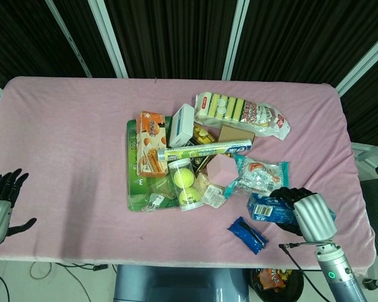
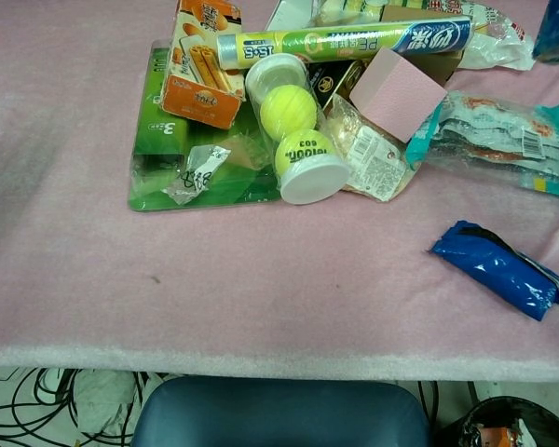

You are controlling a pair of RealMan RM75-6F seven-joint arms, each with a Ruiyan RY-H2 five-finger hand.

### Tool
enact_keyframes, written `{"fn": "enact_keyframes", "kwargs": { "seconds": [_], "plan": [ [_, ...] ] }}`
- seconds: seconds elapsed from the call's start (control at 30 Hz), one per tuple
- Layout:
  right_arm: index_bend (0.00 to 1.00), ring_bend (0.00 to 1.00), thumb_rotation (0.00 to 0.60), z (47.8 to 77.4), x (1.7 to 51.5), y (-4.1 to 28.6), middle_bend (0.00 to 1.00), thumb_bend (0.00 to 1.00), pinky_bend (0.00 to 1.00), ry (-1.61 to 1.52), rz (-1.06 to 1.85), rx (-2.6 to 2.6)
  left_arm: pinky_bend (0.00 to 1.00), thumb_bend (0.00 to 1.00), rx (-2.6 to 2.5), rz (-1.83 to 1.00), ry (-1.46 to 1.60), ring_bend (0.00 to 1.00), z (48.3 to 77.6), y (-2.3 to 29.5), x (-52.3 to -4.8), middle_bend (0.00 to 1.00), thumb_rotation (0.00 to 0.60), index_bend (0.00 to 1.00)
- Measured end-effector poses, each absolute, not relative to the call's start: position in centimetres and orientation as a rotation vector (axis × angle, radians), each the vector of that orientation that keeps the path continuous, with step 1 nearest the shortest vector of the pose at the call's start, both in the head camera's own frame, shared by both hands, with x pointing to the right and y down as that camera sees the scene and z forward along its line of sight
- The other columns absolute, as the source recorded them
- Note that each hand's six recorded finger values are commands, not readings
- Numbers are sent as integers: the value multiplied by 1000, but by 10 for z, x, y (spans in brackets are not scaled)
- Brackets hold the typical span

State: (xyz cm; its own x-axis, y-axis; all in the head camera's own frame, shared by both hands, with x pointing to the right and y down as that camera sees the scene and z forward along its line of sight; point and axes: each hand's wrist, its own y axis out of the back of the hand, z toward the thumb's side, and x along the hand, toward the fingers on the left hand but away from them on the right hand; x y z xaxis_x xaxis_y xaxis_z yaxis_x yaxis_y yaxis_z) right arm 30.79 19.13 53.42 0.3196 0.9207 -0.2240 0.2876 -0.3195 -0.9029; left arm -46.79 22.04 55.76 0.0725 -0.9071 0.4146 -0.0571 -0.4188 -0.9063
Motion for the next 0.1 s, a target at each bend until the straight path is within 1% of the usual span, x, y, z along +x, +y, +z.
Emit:
{"fn": "enact_keyframes", "kwargs": {
  "seconds": [0.1],
  "plan": [
    [785,654,600,538,321,185,684,629,677,-1127,1056,-1771,0,0,-1603,-1432,980,0,557,221,-468,0,600,0]
  ]
}}
